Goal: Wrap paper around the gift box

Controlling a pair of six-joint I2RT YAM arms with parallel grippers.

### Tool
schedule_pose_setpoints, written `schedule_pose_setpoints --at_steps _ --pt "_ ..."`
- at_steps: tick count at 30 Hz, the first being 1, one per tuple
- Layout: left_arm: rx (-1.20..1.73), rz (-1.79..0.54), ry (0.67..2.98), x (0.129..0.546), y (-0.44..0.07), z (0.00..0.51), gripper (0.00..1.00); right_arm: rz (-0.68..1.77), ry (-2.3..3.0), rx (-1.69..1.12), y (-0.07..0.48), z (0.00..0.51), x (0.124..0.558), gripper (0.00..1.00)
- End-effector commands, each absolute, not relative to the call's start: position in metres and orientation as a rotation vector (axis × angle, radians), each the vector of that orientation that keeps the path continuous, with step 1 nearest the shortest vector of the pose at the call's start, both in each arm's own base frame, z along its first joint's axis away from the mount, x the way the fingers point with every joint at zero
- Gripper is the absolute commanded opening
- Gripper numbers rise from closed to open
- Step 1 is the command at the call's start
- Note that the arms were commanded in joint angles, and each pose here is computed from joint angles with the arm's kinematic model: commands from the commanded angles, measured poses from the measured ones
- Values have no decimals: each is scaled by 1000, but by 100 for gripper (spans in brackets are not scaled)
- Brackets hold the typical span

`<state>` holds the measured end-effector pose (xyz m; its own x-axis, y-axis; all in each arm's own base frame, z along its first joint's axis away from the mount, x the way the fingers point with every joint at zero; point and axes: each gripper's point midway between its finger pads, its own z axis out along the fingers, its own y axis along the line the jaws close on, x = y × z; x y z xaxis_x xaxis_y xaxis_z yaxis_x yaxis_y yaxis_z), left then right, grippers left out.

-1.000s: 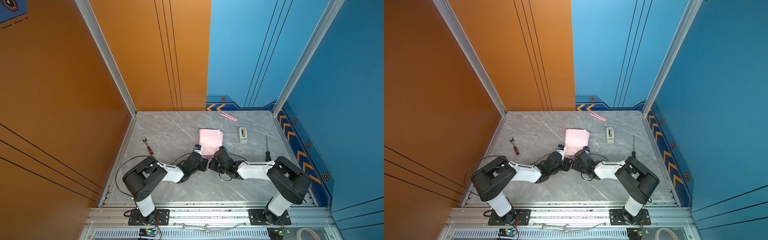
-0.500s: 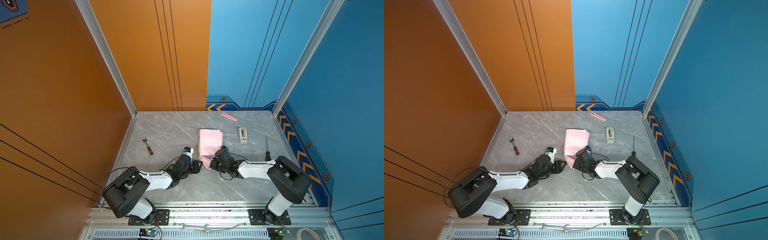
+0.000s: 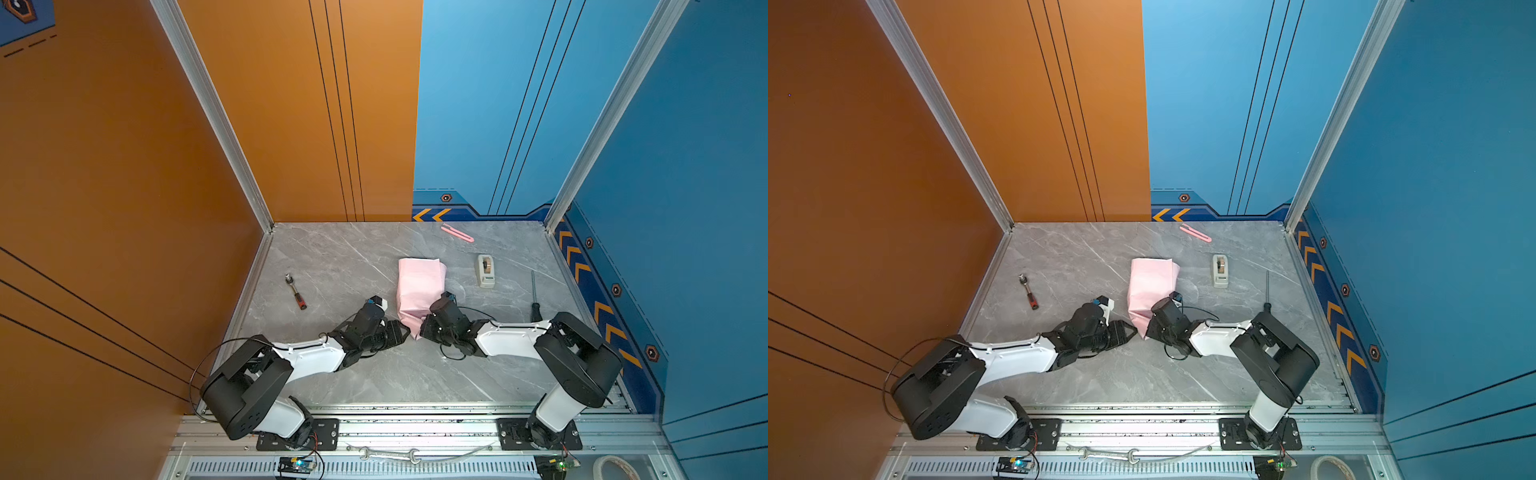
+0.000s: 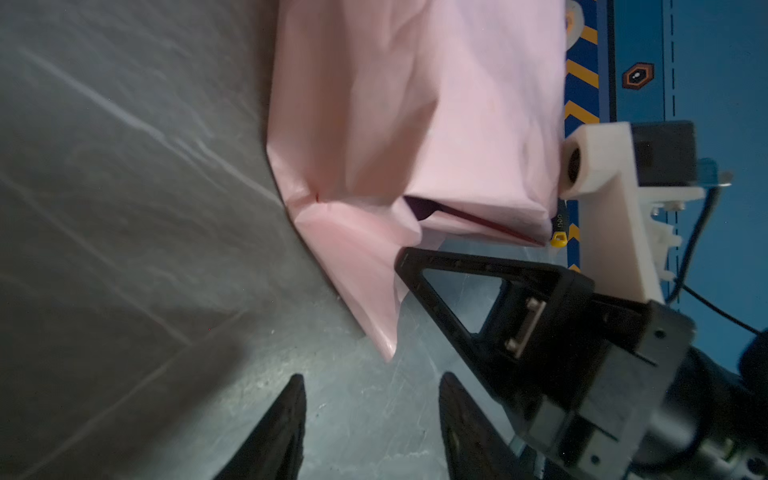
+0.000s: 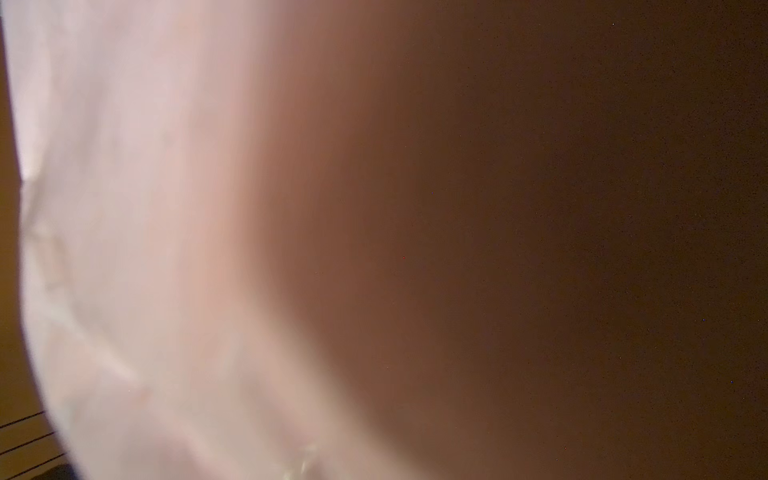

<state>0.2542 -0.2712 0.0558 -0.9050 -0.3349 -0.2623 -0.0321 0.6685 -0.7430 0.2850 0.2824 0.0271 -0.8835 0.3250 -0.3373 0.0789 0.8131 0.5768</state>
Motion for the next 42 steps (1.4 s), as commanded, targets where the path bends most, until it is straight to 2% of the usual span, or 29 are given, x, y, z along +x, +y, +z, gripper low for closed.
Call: schedule_pose_setpoints --at_steps 1,6,16,24,33,39,42 --pt "-446 -1205 2492 249 -281 51 50 764 2604 260 282 21 285 10" --pt "-552 -1229 2403 254 -283 45 44 763 2605 247 281 22 285 10" --pt "-684 -1330 2260 269 -292 34 39 773 2596 240 280 27 286 10" --pt "-706 -1323 2238 277 -295 28 35 794 2565 241 277 38 287 12" --pt "-690 -1343 2191 292 -299 40 28 834 2494 257 264 69 280 31" --pt "-674 -1378 2169 297 -306 50 28 941 2529 458 256 64 259 46" --pt "-673 -1377 2165 298 -305 51 28 1093 2502 590 266 67 254 52"
